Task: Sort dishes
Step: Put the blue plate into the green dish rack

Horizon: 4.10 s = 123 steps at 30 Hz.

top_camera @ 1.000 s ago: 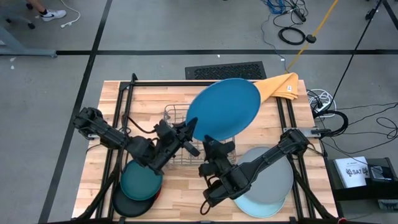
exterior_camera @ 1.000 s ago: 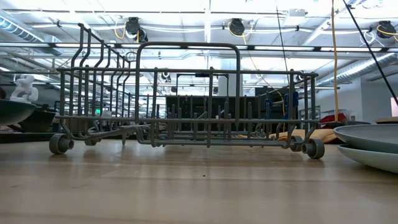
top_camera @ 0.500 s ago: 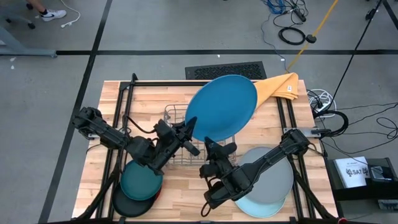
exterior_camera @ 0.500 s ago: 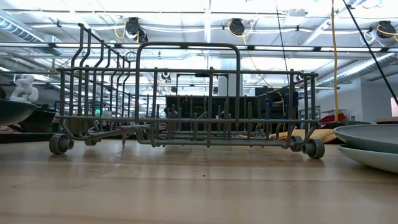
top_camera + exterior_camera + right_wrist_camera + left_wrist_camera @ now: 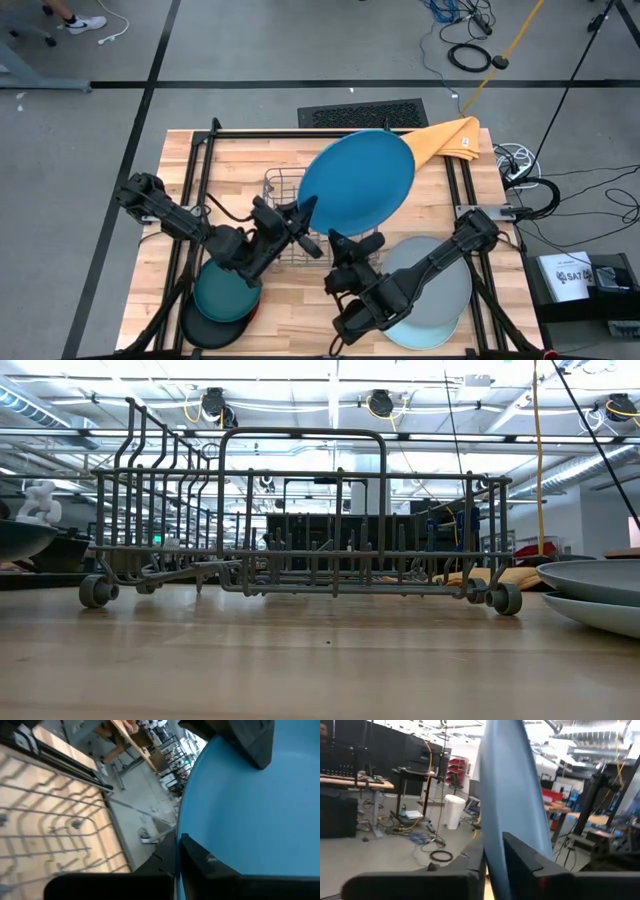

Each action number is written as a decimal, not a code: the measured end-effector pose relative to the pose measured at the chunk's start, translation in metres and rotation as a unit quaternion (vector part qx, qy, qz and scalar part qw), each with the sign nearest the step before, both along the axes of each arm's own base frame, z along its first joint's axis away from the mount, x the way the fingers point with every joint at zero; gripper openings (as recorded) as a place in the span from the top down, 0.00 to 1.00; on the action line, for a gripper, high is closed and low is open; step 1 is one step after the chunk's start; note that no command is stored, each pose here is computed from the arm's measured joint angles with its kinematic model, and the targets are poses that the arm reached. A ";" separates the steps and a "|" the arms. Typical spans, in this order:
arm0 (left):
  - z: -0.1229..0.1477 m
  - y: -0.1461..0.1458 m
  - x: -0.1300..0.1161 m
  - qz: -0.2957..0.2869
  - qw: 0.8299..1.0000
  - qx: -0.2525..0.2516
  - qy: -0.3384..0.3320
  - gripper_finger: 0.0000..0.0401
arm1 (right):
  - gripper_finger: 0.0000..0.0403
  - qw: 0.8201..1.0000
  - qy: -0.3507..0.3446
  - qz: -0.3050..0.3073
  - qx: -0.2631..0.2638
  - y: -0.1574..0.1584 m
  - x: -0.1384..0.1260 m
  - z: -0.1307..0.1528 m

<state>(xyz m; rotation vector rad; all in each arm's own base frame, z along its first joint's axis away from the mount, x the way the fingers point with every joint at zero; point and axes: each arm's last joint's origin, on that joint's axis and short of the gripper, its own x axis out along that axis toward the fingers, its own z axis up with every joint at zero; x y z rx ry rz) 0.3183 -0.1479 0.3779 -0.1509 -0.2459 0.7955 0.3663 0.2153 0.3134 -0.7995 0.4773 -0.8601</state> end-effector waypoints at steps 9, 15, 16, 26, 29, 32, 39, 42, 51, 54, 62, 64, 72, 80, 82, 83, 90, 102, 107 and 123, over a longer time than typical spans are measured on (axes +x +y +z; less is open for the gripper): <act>-0.005 -0.010 -0.004 0.030 0.990 0.072 0.116 0.57 | 1.00 0.997 -0.017 0.010 0.074 0.002 -0.001 -0.003; -0.007 -0.024 -0.015 0.069 0.960 0.128 0.239 0.40 | 1.00 0.993 -0.027 0.007 0.111 0.001 -0.003 -0.005; -0.007 -0.028 -0.018 0.067 0.955 0.139 0.253 0.39 | 1.00 0.992 -0.032 0.005 0.118 0.000 -0.003 -0.005; -0.019 -0.056 -0.028 0.019 0.905 0.257 0.339 0.38 | 1.00 0.973 -0.107 -0.040 0.199 -0.012 -0.011 -0.009; -0.029 -0.054 -0.026 0.023 0.895 0.268 0.356 0.38 | 1.00 0.963 -0.143 -0.050 0.223 -0.014 -0.015 -0.005; -0.039 -0.048 -0.023 0.035 0.888 0.269 0.371 0.38 | 1.00 0.955 -0.166 -0.053 0.238 -0.016 -0.017 0.000; -0.058 -0.037 -0.018 0.050 0.881 0.268 0.386 0.38 | 1.00 0.951 -0.130 -0.035 0.278 -0.012 -0.016 0.009; -0.064 -0.036 -0.016 0.050 0.870 0.280 0.403 0.38 | 1.00 0.957 -0.080 0.008 0.278 -0.006 -0.007 0.014; -0.059 -0.035 -0.020 0.067 0.866 0.275 0.413 0.38 | 1.00 0.956 -0.042 0.093 0.275 -0.014 0.022 0.033; -0.053 -0.033 -0.023 0.063 0.870 0.272 0.406 0.38 | 1.00 0.952 -0.052 0.098 0.286 -0.021 0.025 0.039; -0.043 -0.022 -0.027 0.084 0.887 0.235 0.388 0.38 | 1.00 0.941 -0.035 0.144 0.303 -0.043 0.043 0.048; -0.046 -0.018 -0.024 0.095 0.882 0.234 0.397 0.38 | 0.99 0.939 -0.026 0.154 0.308 -0.046 0.045 0.047; -0.056 -0.013 -0.020 0.105 0.867 0.246 0.421 0.38 | 0.99 0.941 -0.012 0.141 0.307 -0.050 0.043 0.044; -0.067 -0.009 -0.019 0.110 0.855 0.256 0.437 0.38 | 1.00 0.939 0.019 0.091 0.331 -0.045 0.025 0.034; -0.070 -0.007 -0.018 0.115 0.854 0.254 0.440 0.38 | 1.00 0.939 0.032 0.080 0.334 -0.042 0.019 0.031; -0.071 -0.006 -0.018 0.116 0.854 0.252 0.439 0.38 | 1.00 0.938 0.038 0.074 0.335 -0.041 0.017 0.030; -0.083 -0.007 -0.014 -0.018 0.881 0.243 0.405 0.38 | 1.00 0.940 0.059 0.054 0.331 -0.039 0.008 0.025; -0.093 0.008 -0.011 -0.006 0.875 0.226 0.428 0.48 | 1.00 0.952 0.126 0.034 0.278 -0.071 0.020 0.018; -0.093 0.007 -0.011 -0.006 0.873 0.228 0.432 0.50 | 1.00 0.949 0.155 0.012 0.273 -0.073 0.016 0.007; -0.105 0.012 -0.015 -0.042 0.877 0.187 0.440 0.51 | 1.00 0.886 0.131 -0.049 0.442 0.040 -0.085 -0.014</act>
